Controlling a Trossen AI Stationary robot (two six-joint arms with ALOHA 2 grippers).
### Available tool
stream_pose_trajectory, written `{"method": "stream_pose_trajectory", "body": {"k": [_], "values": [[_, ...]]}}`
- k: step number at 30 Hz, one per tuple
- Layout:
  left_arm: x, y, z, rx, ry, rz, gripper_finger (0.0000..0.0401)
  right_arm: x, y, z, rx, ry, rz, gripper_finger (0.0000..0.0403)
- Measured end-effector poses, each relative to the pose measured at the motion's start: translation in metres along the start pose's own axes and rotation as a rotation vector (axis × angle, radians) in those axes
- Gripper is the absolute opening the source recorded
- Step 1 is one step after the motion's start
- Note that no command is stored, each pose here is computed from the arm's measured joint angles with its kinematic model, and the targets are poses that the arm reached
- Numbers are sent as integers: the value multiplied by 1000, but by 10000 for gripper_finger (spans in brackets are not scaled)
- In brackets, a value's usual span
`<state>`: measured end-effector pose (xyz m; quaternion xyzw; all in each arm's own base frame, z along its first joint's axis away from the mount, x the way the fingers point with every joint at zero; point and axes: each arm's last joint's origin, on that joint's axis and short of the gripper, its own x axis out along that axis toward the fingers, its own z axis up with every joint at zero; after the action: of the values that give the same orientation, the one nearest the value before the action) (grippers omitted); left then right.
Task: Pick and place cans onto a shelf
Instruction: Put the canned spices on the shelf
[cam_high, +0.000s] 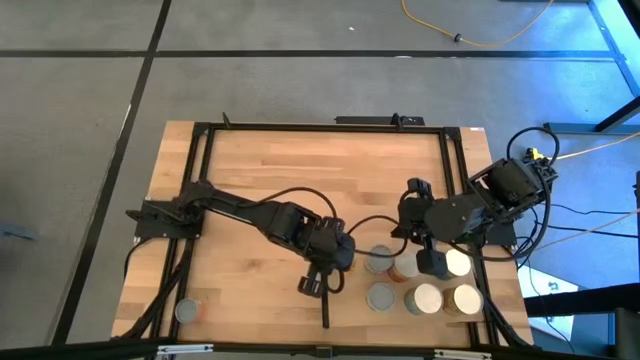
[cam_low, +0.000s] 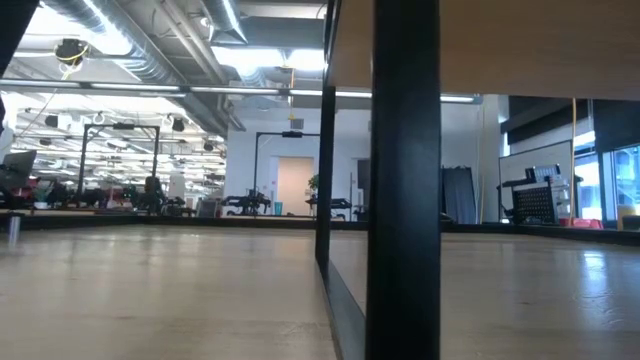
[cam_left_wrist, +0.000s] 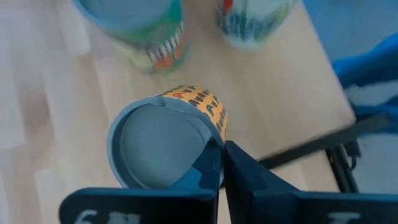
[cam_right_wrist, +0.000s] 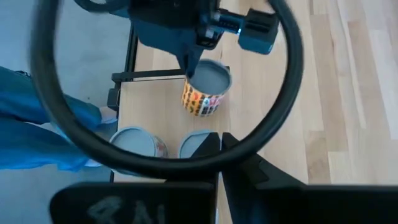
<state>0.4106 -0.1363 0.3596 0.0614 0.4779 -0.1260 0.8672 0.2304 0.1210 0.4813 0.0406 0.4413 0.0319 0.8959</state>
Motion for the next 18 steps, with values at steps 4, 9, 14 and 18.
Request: {"method": "stream_pose_trajectory", "body": {"k": [4,9,14,18], "values": [[8,-3,1,21,2,-42,0,0,0,0,0,-1,1,20],[13,-6,0,29,24,-50,0,0,0,0,1,-5,2,20],[19,-7,-1,32,45,-76,10,0,0,0,2,-5,2,20],[22,-8,-1,23,51,-75,24,0,0,0,2,-5,2,20]]}}
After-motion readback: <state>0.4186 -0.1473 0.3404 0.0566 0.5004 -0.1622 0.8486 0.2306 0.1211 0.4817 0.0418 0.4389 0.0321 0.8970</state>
